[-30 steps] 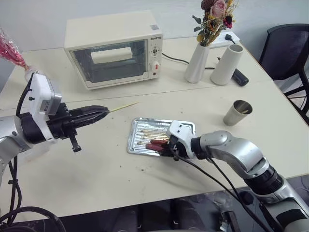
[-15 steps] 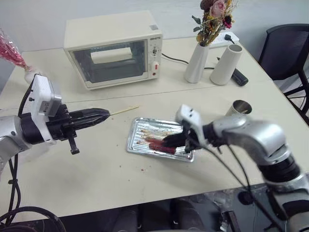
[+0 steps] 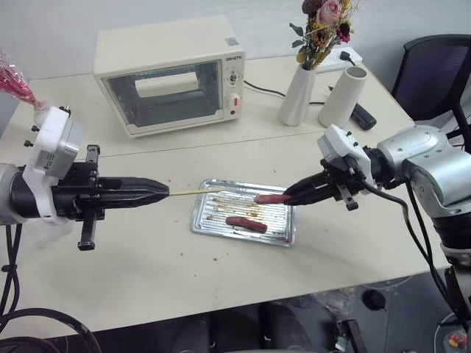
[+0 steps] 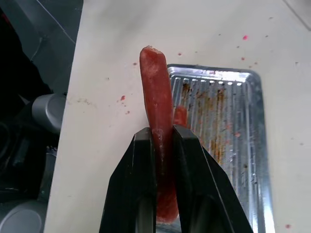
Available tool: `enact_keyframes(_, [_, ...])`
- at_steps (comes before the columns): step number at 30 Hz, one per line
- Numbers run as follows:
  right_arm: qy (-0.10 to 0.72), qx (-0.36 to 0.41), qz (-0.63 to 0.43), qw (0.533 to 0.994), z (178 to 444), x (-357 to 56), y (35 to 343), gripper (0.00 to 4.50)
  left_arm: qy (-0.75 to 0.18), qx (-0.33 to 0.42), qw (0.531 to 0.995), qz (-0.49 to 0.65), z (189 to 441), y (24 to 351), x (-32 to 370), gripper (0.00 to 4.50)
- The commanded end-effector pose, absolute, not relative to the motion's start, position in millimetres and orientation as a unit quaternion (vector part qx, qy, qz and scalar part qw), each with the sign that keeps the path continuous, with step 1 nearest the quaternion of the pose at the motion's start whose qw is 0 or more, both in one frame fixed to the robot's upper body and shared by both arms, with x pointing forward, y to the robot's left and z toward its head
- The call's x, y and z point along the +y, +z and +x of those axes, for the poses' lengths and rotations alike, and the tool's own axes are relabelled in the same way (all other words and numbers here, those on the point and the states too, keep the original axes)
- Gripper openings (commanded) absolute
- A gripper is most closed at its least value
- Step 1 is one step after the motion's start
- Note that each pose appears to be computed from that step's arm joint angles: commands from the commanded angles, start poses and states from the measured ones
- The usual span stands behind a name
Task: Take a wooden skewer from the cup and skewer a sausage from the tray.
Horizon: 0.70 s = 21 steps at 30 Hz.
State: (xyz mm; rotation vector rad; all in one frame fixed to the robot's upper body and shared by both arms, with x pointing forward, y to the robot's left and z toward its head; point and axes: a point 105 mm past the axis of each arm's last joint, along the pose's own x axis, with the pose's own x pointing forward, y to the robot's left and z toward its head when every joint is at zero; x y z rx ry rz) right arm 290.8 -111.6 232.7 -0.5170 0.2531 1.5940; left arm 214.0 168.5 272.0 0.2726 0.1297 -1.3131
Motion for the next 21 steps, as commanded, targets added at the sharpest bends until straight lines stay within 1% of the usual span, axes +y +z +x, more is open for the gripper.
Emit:
enact_keyframes(1, [0.713,0.082,-0.233,0.657,287.8,-105.7,245.3,0.3,-0.625,0.051,0.767,0.135,207.5,276.3,158.6,0.0])
enact_keyframes(5, [0.716,0.075,-0.231,0.654,286.4,-100.5,246.3,0.3,-0.63,0.054,0.762,0.139,207.0,271.8,154.5,0.0])
enact_keyframes(8, [0.72,0.07,-0.227,0.652,283.4,-98.1,249.2,0.3,-0.625,0.049,0.766,0.143,212.1,271.5,154.1,0.0])
enact_keyframes(21, [0.716,0.064,-0.225,0.658,280.2,-101.7,255.5,0.3,-0.613,0.049,0.773,0.156,219.9,274.3,163.3,0.0])
